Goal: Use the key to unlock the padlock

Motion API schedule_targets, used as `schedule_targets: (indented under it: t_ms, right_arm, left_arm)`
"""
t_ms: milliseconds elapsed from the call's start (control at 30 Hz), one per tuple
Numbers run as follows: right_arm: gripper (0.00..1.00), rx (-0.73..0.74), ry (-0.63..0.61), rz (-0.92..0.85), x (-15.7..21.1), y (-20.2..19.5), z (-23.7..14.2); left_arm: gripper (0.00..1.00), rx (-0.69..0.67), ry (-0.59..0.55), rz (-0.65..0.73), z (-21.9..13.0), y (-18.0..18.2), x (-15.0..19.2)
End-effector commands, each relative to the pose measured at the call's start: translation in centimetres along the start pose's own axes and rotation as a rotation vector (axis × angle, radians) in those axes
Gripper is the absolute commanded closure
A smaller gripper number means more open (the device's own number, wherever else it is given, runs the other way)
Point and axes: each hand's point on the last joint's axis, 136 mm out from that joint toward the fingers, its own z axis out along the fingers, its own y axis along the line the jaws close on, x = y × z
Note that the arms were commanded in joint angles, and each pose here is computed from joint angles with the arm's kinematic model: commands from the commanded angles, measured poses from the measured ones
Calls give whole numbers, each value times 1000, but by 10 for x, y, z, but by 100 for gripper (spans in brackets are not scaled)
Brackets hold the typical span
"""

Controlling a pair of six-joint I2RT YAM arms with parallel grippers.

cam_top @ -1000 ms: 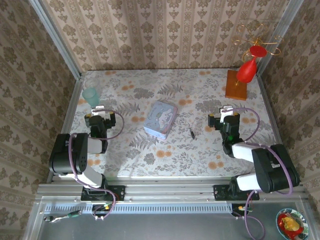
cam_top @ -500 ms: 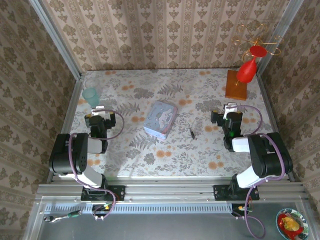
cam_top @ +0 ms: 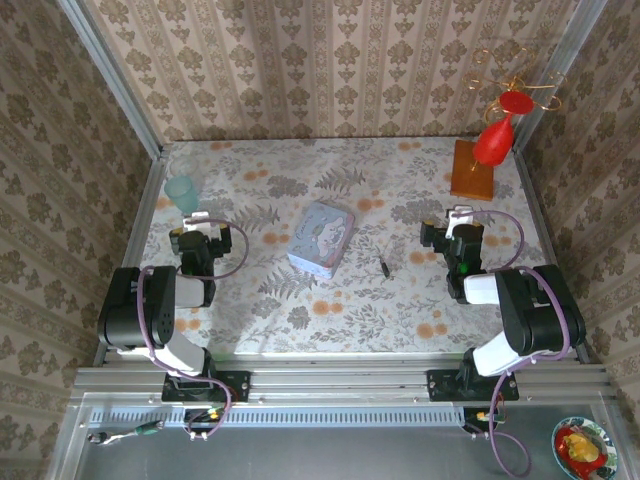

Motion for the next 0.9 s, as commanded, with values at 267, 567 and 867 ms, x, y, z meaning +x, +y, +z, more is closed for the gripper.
schedule_targets:
  t_ms: [267,567,867]
  right_arm:
    - [0,-5,-30,21,-11,1,1]
    - [0,-5,-30,21,-11,1,1]
    - [0,-5,-28,21,-10,1,1]
  left_arm:
    - [0,9,-22,-13,0,-2,-7]
    - [0,7,-23,-6,0,-3,-8]
    - [0,6,-22,-4,0,-3,-7]
